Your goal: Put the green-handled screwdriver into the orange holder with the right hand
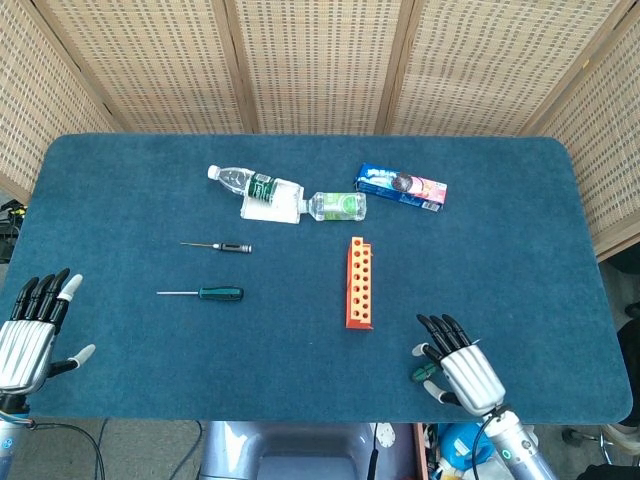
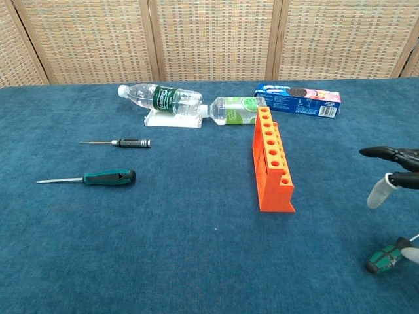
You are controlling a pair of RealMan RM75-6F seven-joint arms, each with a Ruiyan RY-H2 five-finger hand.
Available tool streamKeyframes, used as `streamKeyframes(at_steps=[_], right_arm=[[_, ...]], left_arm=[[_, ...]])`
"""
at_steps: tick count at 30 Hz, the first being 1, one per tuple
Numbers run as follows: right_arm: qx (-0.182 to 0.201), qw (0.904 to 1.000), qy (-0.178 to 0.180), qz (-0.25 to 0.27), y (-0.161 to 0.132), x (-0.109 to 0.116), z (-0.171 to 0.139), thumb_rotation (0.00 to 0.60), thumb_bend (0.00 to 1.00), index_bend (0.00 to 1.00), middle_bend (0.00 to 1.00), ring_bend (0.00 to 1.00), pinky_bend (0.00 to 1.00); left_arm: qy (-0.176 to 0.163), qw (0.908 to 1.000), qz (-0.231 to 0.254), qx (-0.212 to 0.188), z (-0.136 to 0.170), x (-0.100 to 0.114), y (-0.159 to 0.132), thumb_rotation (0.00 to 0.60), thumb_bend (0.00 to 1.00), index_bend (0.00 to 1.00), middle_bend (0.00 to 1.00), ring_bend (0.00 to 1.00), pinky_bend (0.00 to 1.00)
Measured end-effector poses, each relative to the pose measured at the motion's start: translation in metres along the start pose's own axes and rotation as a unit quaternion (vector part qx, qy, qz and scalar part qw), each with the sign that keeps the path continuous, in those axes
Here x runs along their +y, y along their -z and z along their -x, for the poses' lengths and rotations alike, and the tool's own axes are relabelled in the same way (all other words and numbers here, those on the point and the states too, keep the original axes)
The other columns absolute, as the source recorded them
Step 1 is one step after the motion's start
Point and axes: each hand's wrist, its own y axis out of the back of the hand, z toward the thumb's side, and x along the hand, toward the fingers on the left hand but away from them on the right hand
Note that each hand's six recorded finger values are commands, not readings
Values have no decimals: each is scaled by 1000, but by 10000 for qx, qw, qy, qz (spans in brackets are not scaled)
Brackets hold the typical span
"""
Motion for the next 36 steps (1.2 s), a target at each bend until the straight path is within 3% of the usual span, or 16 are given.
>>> streamKeyframes(at_steps=[36], right_arm=[[-163, 9983, -560, -5, 11, -37, 14, 600, 216, 393, 0, 0, 0]], left_arm=[[-21, 10000, 23, -4, 0, 1, -1, 600, 0, 0, 0, 0, 0]])
